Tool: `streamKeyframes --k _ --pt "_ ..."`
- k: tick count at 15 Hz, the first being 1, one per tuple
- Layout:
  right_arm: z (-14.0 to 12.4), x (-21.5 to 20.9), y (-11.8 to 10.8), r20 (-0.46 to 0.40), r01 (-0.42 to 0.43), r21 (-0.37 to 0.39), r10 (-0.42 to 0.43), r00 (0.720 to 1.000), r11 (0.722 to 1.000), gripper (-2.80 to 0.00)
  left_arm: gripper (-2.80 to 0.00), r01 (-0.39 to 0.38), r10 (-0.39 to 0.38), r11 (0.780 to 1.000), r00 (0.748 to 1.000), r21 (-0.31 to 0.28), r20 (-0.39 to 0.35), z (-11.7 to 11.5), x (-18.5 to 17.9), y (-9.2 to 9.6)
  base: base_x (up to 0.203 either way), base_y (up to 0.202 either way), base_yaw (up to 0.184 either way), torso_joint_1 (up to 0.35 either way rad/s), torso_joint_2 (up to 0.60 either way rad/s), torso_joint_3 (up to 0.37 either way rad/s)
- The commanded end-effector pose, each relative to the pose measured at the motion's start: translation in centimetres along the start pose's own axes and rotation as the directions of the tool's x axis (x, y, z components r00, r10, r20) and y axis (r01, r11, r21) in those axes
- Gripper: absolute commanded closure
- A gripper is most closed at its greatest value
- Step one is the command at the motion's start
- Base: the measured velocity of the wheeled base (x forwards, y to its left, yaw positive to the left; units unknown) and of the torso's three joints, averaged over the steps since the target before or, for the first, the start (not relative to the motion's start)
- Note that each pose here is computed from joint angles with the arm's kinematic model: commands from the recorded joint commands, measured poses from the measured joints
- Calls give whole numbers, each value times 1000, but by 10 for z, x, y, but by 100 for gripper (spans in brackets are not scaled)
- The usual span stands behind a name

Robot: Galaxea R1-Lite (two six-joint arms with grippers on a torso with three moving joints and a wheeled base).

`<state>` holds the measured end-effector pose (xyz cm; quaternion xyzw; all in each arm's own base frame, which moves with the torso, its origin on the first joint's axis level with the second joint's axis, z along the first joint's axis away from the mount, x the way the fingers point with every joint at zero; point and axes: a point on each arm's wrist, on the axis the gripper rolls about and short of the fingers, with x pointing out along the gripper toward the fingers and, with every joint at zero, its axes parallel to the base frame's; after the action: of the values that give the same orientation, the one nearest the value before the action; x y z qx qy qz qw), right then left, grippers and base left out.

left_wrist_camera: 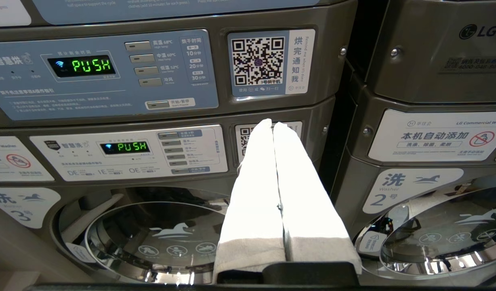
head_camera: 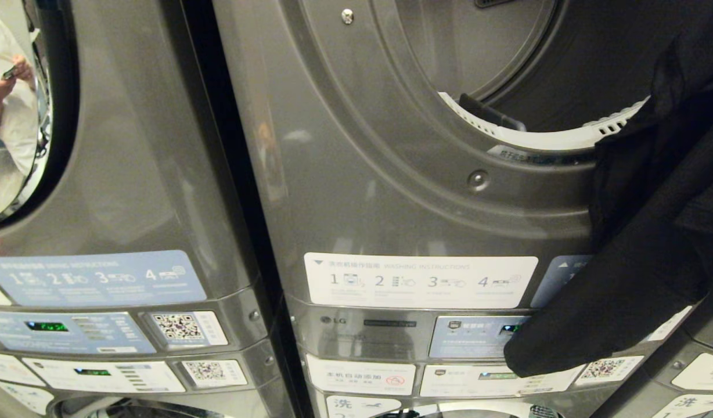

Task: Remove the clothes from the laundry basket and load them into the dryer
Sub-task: Put the clothes in the dryer

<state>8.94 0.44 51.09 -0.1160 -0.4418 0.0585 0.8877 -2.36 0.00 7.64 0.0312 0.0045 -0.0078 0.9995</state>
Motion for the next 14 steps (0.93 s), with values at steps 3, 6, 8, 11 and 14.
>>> streamKeyframes --k 3,6,8,11,14 --pt "-12 42 6 80 47 28 -49 996 999 0 0 0 0 1000 1000 1 0 0 0 0 0 0 0 0 0 0" --pt "-14 52 40 96 -23 109 13 995 994 0 0 -2 2 1000 1000 2 0 0 0 0 0 0 0 0 0 0" --pt "-31 63 66 76 -60 84 53 996 995 0 0 -1 1 1000 1000 2 -1 0 0 0 0 0 0 0 0 0" --pt "-56 77 82 69 18 19 -19 997 1000 0 0 -1 1 1000 1000 -1 -1 0 0 0 0 0 0 0 0 0" --pt "-78 85 92 16 71 11 -71 997 997 0 0 -1 1 1000 1000 -1 -1 0 0 0 0 0 0 0 0 0"
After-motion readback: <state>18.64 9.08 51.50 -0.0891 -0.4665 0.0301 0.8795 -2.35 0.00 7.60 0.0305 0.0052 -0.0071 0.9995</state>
